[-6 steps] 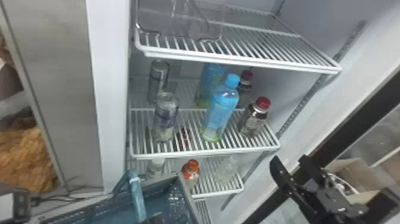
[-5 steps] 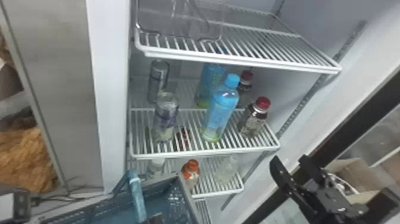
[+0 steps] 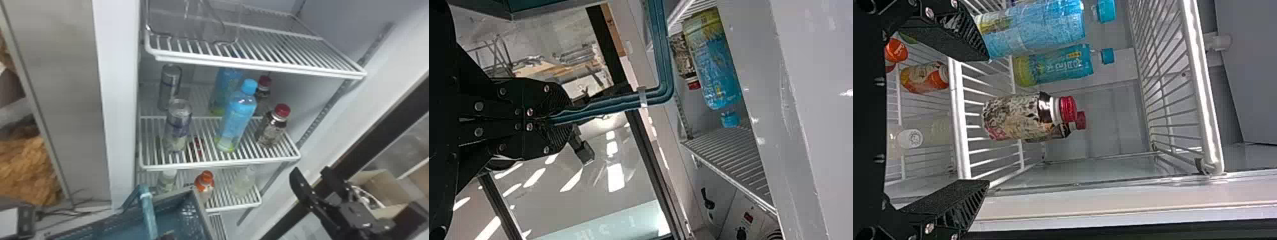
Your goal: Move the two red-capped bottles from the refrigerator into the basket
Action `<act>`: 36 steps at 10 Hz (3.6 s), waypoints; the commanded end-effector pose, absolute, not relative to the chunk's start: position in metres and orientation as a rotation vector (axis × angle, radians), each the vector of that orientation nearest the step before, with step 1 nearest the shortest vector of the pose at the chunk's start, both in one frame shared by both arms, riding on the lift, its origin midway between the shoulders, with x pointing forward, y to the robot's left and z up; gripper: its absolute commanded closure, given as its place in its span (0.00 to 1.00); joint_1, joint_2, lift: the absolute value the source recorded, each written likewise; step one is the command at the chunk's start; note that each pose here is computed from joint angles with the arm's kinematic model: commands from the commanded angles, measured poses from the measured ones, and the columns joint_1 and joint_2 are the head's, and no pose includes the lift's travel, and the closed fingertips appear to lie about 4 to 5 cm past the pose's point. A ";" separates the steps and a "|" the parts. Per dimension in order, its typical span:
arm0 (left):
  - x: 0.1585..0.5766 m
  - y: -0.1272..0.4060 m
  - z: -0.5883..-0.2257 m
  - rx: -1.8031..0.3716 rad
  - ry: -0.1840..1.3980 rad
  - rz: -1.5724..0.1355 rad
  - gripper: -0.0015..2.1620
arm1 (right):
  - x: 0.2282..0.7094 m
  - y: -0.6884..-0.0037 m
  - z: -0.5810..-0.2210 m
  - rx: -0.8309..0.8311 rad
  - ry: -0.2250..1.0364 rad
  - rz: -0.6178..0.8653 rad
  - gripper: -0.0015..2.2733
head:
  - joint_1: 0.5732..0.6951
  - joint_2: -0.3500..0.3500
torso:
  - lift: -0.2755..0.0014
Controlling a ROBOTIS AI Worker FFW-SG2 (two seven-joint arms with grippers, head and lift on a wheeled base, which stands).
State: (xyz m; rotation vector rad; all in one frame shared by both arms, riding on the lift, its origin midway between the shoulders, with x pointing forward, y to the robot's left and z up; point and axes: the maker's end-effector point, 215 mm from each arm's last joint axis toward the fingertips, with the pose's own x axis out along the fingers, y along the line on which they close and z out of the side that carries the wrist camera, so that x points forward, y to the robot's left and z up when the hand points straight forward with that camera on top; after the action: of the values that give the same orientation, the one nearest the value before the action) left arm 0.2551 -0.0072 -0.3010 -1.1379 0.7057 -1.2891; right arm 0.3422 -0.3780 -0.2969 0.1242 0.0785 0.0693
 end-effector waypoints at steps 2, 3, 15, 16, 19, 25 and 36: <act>0.257 -0.009 -0.301 -1.144 0.703 -1.291 0.55 | 0.339 -0.391 -0.283 0.054 0.073 0.041 0.06 | 1.00 0.00 | 0.99; 0.257 -0.009 -0.301 -1.147 0.703 -1.289 0.55 | 0.339 -0.392 -0.284 0.052 0.077 0.038 0.06 | 1.00 0.00 | 0.99; 0.269 -0.010 -0.288 -1.139 0.651 -1.312 0.55 | 0.417 -0.375 -0.304 0.129 0.057 0.039 0.06 | 1.00 0.00 | 0.99; 0.270 -0.010 -0.287 -1.142 0.647 -1.317 0.55 | 0.423 -0.375 -0.305 0.127 0.067 0.039 0.06 | 1.00 0.00 | 0.99; 0.269 -0.011 -0.285 -1.148 0.643 -1.322 0.55 | 0.450 -0.363 -0.310 0.124 0.083 0.074 0.06 | 1.00 0.00 | 0.99; 0.270 -0.010 -0.286 -1.158 0.641 -1.319 0.55 | 0.483 -0.365 -0.310 0.098 0.096 0.070 0.06 | 1.00 0.00 | 0.99; 0.268 -0.012 -0.280 -1.190 0.628 -1.331 0.55 | 0.445 -0.359 -0.282 0.087 0.095 0.082 0.56 | 1.00 0.00 | 0.99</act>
State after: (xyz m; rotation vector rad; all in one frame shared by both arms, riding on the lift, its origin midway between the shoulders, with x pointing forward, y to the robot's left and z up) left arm 0.2680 -0.0121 -0.2808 -1.1883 0.6283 -1.3299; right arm 0.4511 -0.3608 -0.2844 0.0872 0.0928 0.0798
